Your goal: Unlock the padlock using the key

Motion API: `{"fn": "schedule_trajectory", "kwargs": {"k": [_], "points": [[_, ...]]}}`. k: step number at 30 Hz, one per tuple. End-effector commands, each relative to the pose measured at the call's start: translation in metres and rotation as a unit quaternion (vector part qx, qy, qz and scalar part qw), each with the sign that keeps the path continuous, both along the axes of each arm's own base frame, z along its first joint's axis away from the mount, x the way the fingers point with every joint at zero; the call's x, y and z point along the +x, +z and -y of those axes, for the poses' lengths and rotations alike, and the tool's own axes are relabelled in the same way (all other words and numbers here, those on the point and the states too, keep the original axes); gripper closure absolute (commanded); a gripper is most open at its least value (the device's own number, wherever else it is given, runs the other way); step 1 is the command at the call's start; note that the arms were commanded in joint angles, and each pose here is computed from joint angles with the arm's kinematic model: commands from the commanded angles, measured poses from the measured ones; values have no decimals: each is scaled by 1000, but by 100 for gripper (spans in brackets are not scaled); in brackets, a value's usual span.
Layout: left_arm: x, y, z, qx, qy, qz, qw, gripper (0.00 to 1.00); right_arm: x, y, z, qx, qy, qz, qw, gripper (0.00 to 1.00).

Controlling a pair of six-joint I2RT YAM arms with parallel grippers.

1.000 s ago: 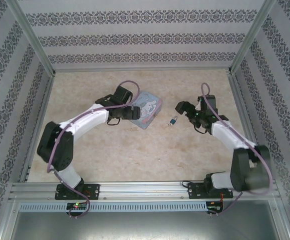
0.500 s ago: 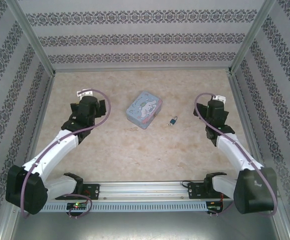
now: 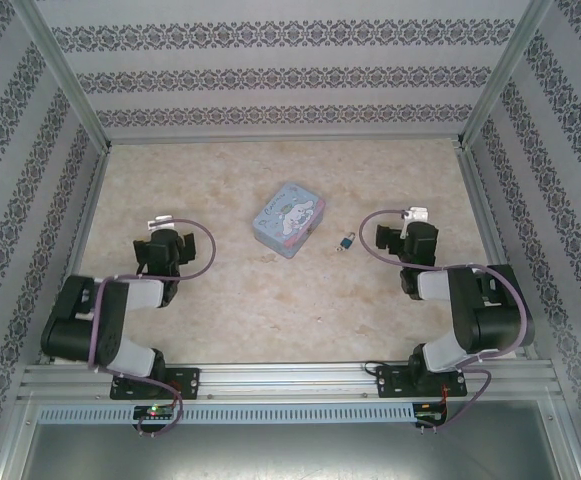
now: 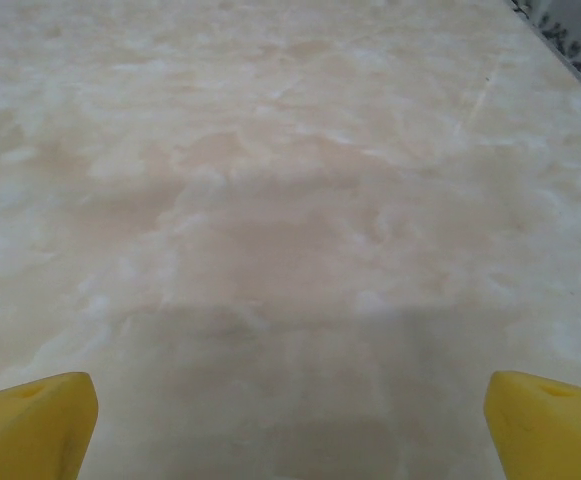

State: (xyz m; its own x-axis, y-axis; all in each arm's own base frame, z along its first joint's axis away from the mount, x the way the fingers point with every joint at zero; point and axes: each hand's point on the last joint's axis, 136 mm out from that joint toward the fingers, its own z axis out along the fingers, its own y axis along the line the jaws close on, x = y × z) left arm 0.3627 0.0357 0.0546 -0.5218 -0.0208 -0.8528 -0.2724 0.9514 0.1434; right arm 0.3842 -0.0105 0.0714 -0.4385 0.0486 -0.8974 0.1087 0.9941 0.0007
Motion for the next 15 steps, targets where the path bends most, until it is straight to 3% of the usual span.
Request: {"fn": "schedule_trajectory", "kwargs": {"k": [1, 15], "points": [[34, 36, 7, -32, -51, 96, 994, 0, 14, 34, -9, 6, 37, 72, 997, 2], [32, 29, 9, -32, -55, 84, 994, 0, 13, 34, -10, 3, 41, 70, 997, 2]]}}
